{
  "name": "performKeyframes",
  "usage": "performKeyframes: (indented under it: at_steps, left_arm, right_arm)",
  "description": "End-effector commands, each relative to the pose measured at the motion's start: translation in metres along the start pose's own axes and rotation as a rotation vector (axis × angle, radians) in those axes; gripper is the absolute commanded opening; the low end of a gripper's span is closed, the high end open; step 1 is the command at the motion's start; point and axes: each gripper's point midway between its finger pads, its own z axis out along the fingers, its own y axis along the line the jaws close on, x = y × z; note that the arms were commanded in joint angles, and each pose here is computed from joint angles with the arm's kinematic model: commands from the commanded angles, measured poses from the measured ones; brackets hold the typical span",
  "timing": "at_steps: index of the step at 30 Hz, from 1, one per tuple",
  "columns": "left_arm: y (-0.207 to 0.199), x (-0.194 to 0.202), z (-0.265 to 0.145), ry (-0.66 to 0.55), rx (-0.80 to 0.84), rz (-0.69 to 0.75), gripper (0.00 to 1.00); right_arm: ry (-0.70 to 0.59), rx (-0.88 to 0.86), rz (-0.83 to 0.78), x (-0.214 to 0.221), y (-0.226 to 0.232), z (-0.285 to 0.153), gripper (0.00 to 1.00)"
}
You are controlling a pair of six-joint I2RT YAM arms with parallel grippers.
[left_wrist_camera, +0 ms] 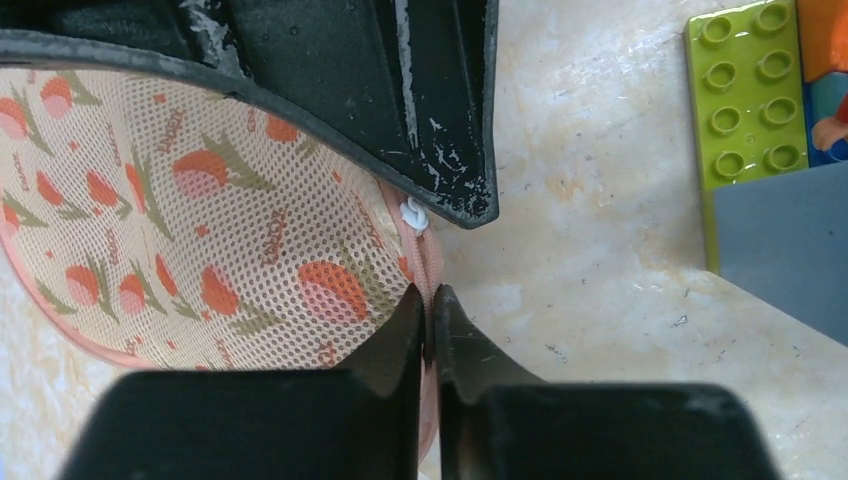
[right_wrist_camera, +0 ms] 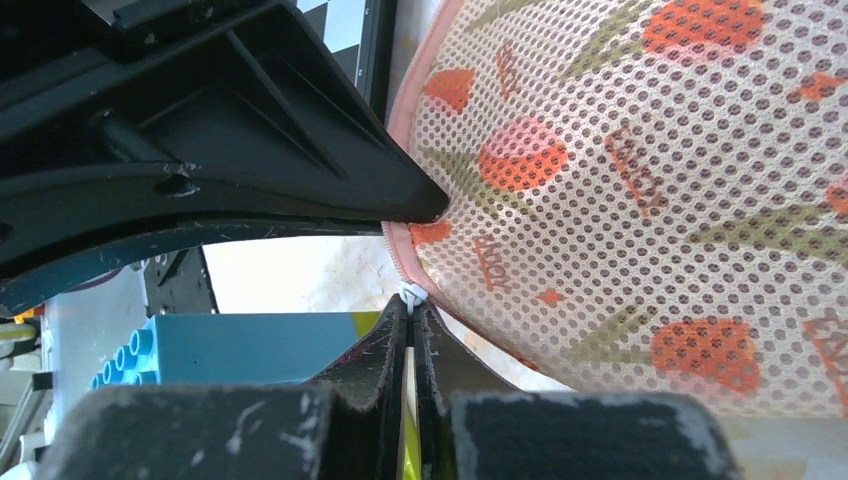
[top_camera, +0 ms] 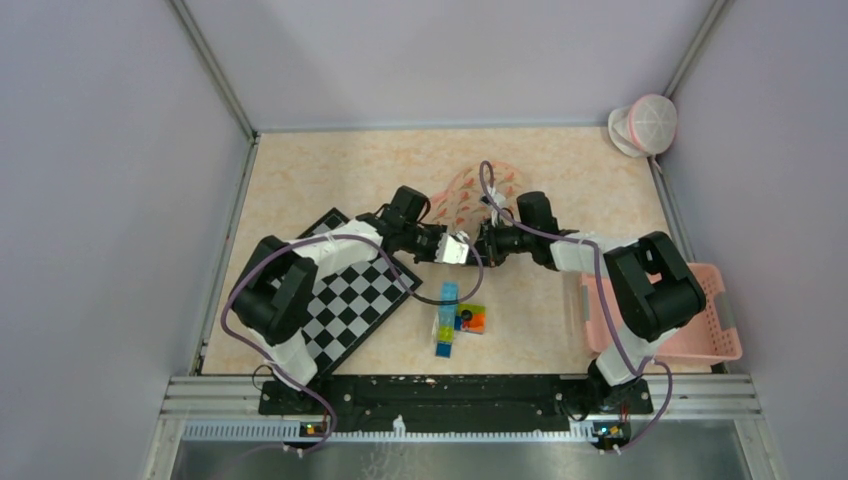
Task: Unzip the laundry bag and remove the bra
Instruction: Unzip the laundry bag at the center of the board.
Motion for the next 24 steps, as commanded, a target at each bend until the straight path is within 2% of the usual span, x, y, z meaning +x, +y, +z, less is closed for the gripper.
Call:
performKeyframes:
  at_steps: [1, 2, 12, 24]
  left_arm:
    - [0.009, 0.006, -0.004, 0.052, -0.044, 0.015, 0.03]
    - [0.007, 0.009, -0.005, 0.065, -0.040, 0.012, 0.00]
    - [-0.013, 0.025, -0.018, 0.089, -0.001, 0.030, 0.00]
    - [-0.027, 0.026, -0.021, 0.077, 0.068, 0.065, 0.00]
  right_arm:
    - [-0.032, -0.018, -0.065, -0.016, 0.010, -0.001, 0.00]
    - [-0.025, -0.011, -0.062, -0.013, 0.009, -0.002, 0.00]
    - [-0.029, 0.064, 0.021, 0.001, -0.017, -0.022, 0.00]
    - [-0.079, 0.132, 0.056, -0.011, -0.040, -0.033, 0.00]
